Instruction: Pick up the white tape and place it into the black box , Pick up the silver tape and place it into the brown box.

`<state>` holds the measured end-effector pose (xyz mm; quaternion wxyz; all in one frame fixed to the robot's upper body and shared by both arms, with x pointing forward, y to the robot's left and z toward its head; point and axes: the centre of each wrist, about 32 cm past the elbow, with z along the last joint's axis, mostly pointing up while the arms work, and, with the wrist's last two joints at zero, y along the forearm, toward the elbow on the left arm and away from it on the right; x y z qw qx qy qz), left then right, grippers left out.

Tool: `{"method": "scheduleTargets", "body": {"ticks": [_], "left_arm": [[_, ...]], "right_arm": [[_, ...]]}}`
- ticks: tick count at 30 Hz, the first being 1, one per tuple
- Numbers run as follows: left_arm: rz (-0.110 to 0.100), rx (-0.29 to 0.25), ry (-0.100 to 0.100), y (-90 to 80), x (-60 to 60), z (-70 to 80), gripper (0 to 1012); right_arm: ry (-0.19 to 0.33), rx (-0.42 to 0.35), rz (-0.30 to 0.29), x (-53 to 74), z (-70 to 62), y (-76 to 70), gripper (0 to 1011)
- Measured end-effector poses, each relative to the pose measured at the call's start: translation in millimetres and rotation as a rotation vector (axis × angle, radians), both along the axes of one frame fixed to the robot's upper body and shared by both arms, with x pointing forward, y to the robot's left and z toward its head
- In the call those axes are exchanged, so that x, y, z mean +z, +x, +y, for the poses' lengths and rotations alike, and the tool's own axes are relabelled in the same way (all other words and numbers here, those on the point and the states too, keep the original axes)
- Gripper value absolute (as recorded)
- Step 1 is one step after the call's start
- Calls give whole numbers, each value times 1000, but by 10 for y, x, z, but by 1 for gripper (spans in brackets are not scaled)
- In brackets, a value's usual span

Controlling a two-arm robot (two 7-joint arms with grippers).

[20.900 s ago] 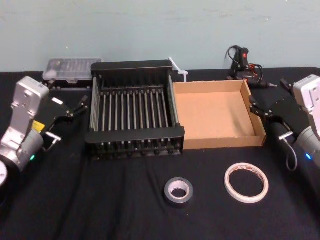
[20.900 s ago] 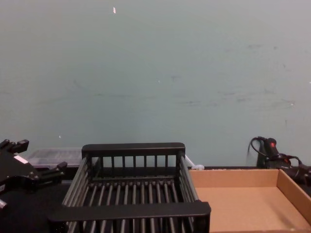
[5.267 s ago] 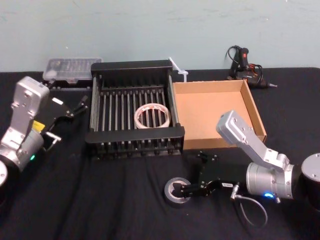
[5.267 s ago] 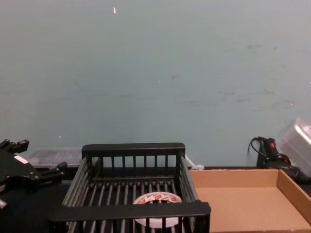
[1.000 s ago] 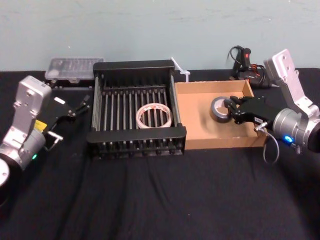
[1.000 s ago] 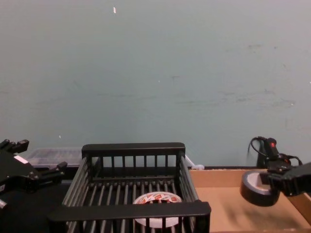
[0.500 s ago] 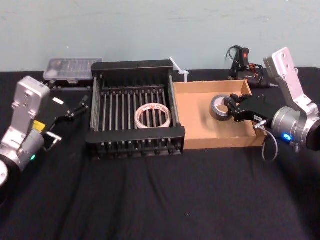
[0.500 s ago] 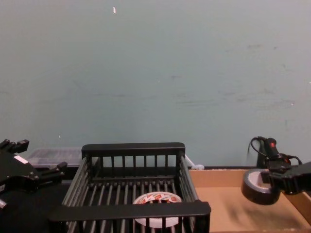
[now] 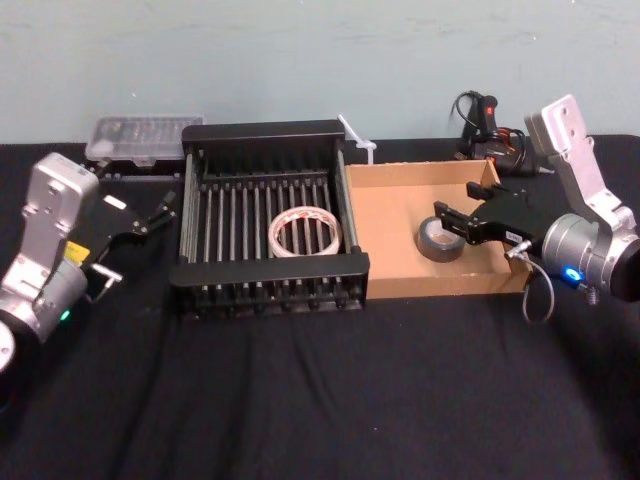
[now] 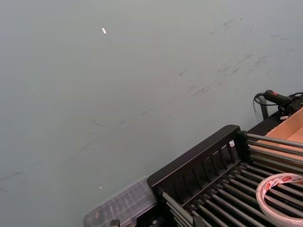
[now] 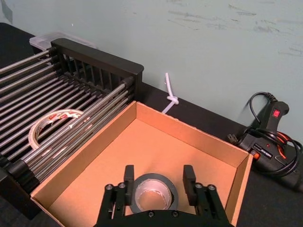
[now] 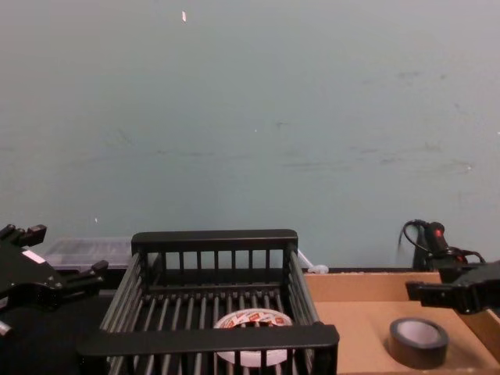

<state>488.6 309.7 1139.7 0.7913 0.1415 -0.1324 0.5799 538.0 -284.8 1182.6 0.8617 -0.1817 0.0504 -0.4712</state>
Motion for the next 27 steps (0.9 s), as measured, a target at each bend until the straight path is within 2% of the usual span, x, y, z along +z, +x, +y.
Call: {"method": "scheduleTargets", "body": {"ticks": [5, 8, 11, 12, 14, 17, 21, 27], "left_arm": [[0, 0, 0, 0, 0, 0, 1001], [0, 0, 0, 0, 0, 0, 1001], [0, 0, 0, 0, 0, 0, 1001], [0, 0, 0, 0, 0, 0, 1001], [0, 0, 0, 0, 0, 0, 1001], [0, 0, 0, 0, 0, 0, 1001], [0, 0, 0, 0, 0, 0, 1001], [0, 0, 0, 0, 0, 0, 1001]], "right_arm": [[0, 1, 0, 0, 0, -1, 748], [0, 1, 0, 1, 0, -2, 868], [-7, -21, -22, -11, 15, -26, 926], [-12, -44, -51, -24, 29, -53, 971], [-18, -66, -80, -46, 43, -81, 1000], [-43, -127, -185, -126, 92, -178, 1002], [-67, -182, -283, -212, 127, -279, 1002], [-84, -251, -370, -335, 120, -431, 1002]]}}
